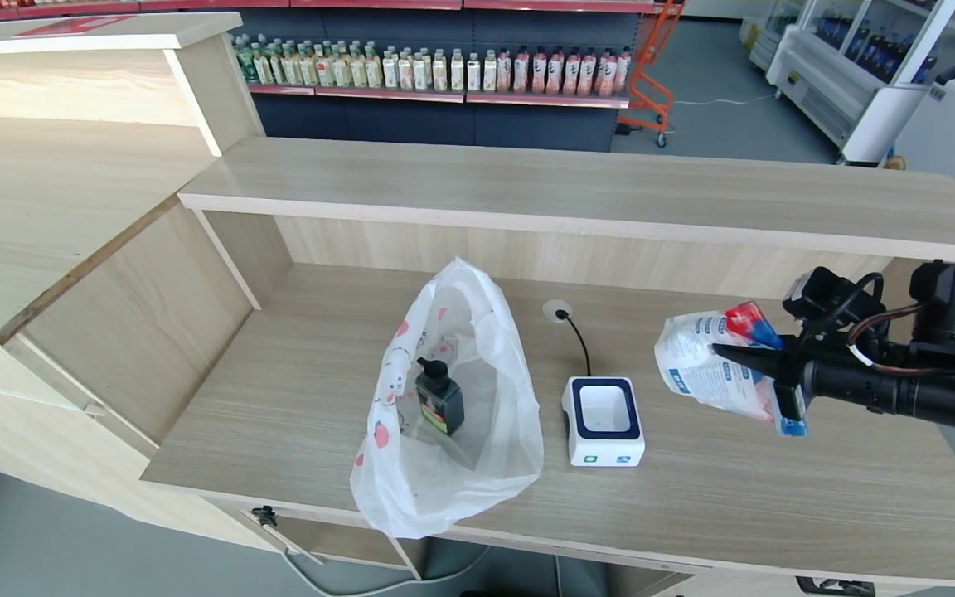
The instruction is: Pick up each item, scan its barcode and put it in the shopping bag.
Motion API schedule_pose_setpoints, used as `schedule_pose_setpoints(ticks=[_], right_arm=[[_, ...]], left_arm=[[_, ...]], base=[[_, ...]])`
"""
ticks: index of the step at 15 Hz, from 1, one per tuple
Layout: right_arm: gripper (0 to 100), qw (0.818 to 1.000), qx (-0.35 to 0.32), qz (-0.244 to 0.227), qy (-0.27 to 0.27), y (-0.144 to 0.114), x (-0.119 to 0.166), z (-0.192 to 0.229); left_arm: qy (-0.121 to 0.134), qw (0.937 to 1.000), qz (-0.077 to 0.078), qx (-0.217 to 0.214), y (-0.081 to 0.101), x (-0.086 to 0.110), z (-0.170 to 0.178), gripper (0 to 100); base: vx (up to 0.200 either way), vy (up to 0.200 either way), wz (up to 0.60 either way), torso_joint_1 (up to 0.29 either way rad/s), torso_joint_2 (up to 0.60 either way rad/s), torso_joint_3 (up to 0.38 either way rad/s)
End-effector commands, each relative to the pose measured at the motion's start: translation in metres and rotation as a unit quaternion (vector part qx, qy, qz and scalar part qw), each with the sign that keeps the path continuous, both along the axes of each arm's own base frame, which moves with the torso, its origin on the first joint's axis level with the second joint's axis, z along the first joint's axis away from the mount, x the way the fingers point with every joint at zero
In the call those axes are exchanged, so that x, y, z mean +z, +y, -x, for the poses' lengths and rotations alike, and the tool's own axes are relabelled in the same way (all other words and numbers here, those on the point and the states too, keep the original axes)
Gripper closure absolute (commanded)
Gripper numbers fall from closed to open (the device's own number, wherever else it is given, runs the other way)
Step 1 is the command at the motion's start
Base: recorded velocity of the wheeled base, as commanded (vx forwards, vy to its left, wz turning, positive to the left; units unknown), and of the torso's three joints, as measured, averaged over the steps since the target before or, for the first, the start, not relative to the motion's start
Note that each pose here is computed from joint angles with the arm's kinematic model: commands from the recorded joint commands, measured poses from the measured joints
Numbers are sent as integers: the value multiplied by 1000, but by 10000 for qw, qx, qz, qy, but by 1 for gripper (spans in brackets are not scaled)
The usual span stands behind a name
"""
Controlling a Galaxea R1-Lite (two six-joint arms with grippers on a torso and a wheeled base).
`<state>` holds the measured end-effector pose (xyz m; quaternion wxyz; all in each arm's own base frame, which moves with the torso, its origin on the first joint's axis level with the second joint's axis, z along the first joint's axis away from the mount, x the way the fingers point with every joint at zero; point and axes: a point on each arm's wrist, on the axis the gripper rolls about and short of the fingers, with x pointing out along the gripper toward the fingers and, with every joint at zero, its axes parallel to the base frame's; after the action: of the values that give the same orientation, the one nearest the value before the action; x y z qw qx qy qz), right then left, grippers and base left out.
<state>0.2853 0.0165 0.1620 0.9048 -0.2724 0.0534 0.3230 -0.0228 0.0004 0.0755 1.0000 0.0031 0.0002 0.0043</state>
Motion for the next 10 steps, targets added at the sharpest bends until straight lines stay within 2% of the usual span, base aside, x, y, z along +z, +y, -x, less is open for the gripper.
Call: schedule_pose_setpoints(ticks=[1,6,8,10], right_arm=[[100,9992,377,44,124,11,-15,-19],[100,9914,1294,-29,200,48,-25,-22],[100,9880,1520,244,-142,55,-29,-33],[100,9807,1813,590,-436,52,-39,-41]], left_arm=[[-3,10000,46,3,0,0,0,0],[-3,10000,54,3,0,0,0,0],[-3,10000,54,3,0,0,0,0],[-3,10000,54,3,0,0,0,0]], base=[[0,0,0,0,0,0],[0,0,0,0,0,0],[0,0,0,0,0,0],[0,0,0,0,0,0]])
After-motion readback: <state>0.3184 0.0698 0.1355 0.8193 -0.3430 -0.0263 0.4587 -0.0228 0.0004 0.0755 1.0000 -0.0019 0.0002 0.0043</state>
